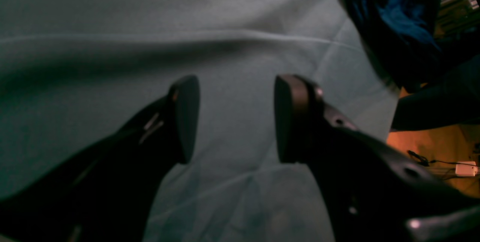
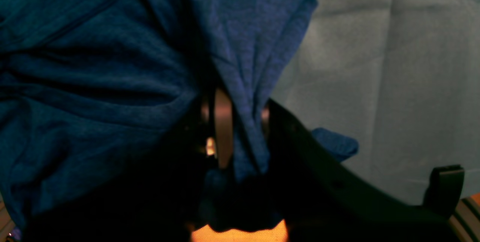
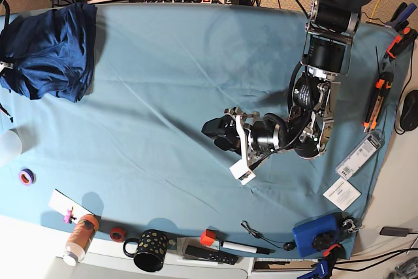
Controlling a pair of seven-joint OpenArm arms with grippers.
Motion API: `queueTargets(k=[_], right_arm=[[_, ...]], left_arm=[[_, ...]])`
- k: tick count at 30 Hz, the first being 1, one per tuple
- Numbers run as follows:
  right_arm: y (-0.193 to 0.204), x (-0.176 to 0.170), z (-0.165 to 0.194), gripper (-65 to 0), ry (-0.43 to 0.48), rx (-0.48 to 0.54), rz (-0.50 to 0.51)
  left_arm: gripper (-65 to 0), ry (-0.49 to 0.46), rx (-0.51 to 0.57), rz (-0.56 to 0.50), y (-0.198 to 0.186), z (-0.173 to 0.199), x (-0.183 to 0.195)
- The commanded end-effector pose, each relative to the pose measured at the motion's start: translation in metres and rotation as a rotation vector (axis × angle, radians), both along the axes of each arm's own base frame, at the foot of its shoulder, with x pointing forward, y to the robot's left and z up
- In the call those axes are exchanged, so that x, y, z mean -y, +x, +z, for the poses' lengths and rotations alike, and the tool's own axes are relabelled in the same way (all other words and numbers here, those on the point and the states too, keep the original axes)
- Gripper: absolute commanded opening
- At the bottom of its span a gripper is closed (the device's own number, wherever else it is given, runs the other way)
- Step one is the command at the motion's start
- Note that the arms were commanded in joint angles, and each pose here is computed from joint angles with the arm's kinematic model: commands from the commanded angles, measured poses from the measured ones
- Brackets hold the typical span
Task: Layout the t-shirt on the table in an organized manner, then fold the t-shirt properly
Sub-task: 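Open the right gripper and release the blue shirt at the table edge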
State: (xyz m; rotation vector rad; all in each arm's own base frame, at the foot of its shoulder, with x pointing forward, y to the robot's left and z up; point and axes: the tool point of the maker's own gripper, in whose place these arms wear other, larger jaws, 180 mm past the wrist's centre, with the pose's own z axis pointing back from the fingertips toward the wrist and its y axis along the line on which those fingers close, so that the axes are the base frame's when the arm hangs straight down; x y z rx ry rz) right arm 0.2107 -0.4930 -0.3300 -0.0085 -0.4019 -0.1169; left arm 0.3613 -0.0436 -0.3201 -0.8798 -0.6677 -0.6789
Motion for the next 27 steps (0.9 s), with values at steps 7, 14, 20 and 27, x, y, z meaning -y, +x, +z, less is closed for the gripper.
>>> queueTargets(k=[7,14,20,27], right_arm=[[0.009,0.015,0.023,-55.0,-0.047,0.042,-0.022],[0.011,0.016,0.024,-27.7,-0.046,0.053,-0.04],[0.026,0.019,0.034,-27.7,-0.064,0.145,-0.04],[0.066,0.038,0.078,-27.7,-0.153,0.295,-0.083]], left_arm=[[-33.0,-0.044,0.055,0.001,0.011,0.022,0.004],[-33.0,-0.043,0.055,0.001,0.011,0.022,0.004],[-33.0,-0.043,0.055,0.001,0.011,0.022,0.004],[-33.0,-0.04,0.065,-0.009,0.01,0.022,0.005]])
